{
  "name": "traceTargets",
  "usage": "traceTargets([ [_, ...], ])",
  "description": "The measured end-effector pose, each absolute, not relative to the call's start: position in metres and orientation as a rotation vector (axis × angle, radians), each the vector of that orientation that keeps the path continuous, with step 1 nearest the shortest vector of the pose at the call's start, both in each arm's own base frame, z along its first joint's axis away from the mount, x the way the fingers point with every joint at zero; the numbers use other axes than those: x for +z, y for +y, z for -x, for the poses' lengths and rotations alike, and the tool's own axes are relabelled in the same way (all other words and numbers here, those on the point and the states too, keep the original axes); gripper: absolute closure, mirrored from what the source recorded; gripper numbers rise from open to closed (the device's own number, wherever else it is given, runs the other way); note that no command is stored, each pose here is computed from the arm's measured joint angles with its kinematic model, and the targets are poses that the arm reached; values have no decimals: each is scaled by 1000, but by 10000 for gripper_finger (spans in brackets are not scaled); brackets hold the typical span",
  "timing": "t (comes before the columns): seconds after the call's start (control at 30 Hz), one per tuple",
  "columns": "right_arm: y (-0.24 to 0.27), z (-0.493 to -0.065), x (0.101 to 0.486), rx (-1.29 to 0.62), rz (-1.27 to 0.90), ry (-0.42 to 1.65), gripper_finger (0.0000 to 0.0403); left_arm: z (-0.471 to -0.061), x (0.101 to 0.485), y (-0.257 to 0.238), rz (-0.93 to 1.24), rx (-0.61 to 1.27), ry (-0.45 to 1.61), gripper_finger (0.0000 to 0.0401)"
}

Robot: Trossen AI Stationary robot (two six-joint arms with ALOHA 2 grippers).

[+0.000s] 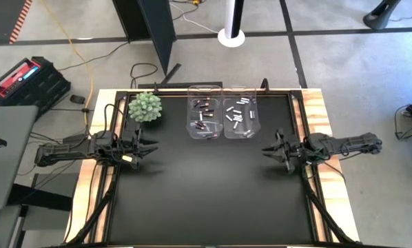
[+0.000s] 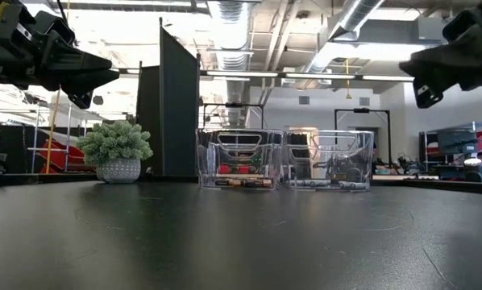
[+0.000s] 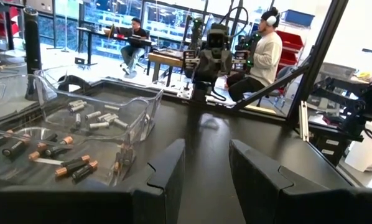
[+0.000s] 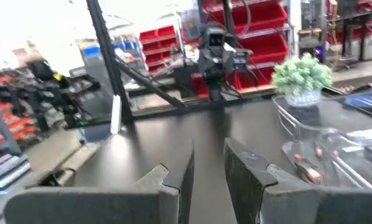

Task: Sort batteries
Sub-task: Return to Home Position

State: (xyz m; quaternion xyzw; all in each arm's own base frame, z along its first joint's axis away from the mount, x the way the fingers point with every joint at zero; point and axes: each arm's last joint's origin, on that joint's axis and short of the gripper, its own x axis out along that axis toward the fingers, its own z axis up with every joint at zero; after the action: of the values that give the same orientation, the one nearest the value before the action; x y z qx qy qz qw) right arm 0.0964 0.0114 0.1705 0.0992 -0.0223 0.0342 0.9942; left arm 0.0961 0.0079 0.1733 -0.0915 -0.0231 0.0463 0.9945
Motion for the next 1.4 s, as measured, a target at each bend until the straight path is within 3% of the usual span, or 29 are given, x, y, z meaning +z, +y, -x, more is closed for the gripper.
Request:
traceTargets([
  [0.4, 10, -98, 168, 47, -185, -16, 294, -96, 173, 8, 183, 95, -44, 281],
  [0.97, 7, -110, 149, -9, -168, 199, 294, -96, 173, 8, 183, 97, -42, 281],
  [1.4, 7, -111, 148, -10, -168, 211, 294, -96, 173, 8, 183, 97, -42, 281],
])
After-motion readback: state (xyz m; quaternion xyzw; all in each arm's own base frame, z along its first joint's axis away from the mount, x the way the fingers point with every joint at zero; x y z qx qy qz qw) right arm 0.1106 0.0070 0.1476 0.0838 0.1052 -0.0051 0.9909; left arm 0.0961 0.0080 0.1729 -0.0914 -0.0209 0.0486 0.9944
